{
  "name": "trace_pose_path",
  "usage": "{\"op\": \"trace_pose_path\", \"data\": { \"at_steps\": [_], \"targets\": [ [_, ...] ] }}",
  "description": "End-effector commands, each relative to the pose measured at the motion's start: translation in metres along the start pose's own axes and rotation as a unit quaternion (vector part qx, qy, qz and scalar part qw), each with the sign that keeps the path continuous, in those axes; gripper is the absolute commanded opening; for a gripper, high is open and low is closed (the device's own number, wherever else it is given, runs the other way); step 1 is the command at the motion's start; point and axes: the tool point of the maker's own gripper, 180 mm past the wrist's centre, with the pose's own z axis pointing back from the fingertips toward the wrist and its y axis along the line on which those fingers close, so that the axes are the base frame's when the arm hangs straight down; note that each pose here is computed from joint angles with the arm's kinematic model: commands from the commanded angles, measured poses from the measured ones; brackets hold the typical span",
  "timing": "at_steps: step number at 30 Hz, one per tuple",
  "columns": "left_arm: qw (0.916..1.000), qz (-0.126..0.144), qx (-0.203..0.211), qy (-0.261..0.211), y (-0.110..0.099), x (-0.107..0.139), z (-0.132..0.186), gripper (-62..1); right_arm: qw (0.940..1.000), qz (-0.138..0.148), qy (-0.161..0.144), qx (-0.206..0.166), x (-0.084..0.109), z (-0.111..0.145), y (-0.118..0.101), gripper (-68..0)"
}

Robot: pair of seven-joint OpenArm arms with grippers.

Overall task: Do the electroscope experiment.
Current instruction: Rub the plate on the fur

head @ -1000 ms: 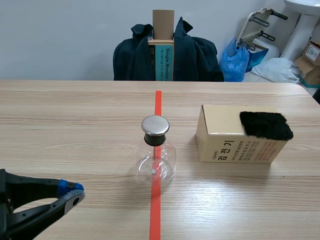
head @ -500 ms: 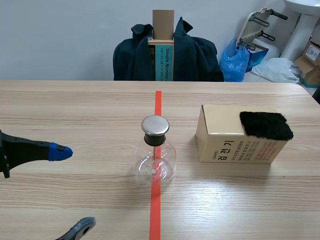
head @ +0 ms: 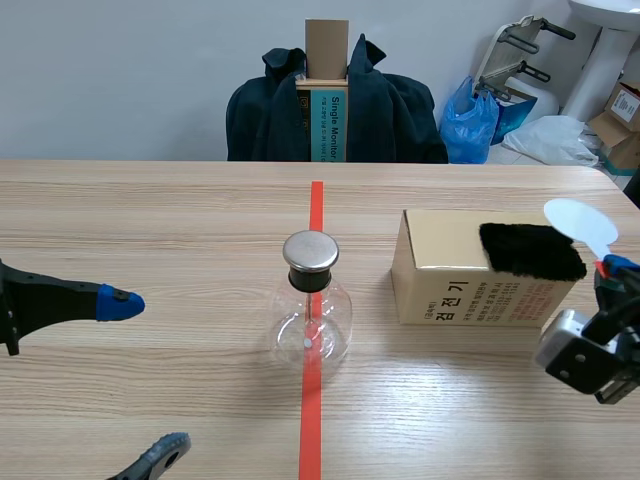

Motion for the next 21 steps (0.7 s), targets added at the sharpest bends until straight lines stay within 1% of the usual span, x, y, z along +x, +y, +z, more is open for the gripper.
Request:
{"op": "trace_pose_path", "data": {
  "at_steps": [1, 4, 9, 12, 16, 18, 21],
  "targets": [
    [0.9999, 0.007, 0.000, -0.015, -0.001, 0.006, -0.002, 1.4, 0.9997, 0.015, -0.011, -0.013, -0.001, -0.006, -0.010, -66.8],
    [0.9999, 0.007, 0.000, -0.015, -0.001, 0.006, -0.002, 1.4, 0.9994, 0.015, -0.027, 0.011, 0.003, -0.002, 0.007, -66.8],
    [0.9999, 0.007, 0.000, -0.015, -0.001, 0.006, -0.002, 1.4, 0.9976, 0.014, -0.048, 0.047, 0.009, 0.002, 0.024, -66.9],
    [0.9999, 0.007, 0.000, -0.014, -0.001, 0.005, -0.002, 1.4, 0.9962, 0.015, -0.055, 0.065, 0.011, 0.004, 0.030, -66.9],
    [0.9999, 0.006, 0.000, -0.014, -0.001, 0.005, -0.002, 1.4, 0.9954, 0.014, -0.063, 0.070, 0.012, 0.004, 0.032, -66.9],
    [0.9999, 0.007, 0.000, -0.012, -0.001, 0.005, -0.002, 1.4, 0.9943, 0.013, -0.080, 0.069, 0.019, 0.004, 0.031, -66.9],
    [0.9999, 0.007, 0.000, -0.010, -0.001, 0.004, -0.002, 1.4, 0.9907, 0.012, -0.118, 0.067, 0.032, 0.004, 0.030, -66.9]
  ]
}}
